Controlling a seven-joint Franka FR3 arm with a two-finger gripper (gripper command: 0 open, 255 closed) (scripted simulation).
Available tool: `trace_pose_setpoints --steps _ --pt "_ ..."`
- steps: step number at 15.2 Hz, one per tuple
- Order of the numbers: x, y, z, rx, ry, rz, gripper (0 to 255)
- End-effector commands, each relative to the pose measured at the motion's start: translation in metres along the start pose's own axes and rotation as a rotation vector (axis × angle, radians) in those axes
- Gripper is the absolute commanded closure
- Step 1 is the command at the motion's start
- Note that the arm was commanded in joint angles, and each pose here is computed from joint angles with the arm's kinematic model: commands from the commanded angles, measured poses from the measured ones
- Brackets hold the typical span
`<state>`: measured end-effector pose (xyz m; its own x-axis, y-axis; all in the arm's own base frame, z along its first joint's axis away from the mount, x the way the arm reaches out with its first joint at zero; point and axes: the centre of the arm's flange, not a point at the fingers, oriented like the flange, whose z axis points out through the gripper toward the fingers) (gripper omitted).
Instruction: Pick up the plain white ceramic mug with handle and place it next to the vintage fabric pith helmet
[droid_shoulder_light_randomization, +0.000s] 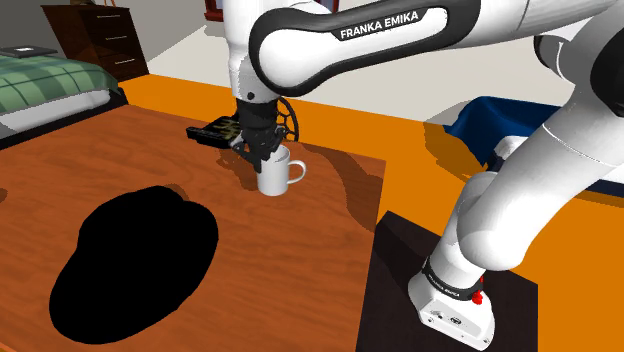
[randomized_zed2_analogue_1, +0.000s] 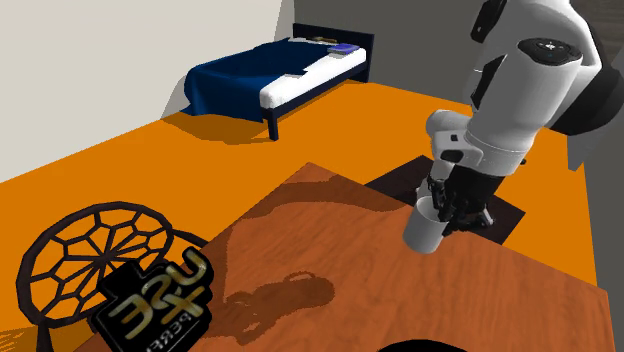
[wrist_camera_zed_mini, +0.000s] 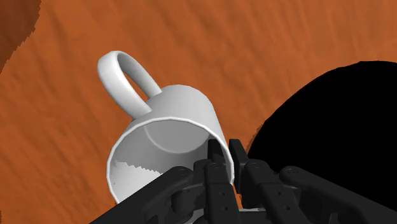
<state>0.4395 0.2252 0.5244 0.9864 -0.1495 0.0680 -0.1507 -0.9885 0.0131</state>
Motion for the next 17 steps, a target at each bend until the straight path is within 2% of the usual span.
trace_pose_setpoints --steps 1,17 --pt "-0.001 0.001 0.011 0.0 0.0 0.0 255" --pt "-0.007 0.0 0.095 0.0 0.0 0.0 255"
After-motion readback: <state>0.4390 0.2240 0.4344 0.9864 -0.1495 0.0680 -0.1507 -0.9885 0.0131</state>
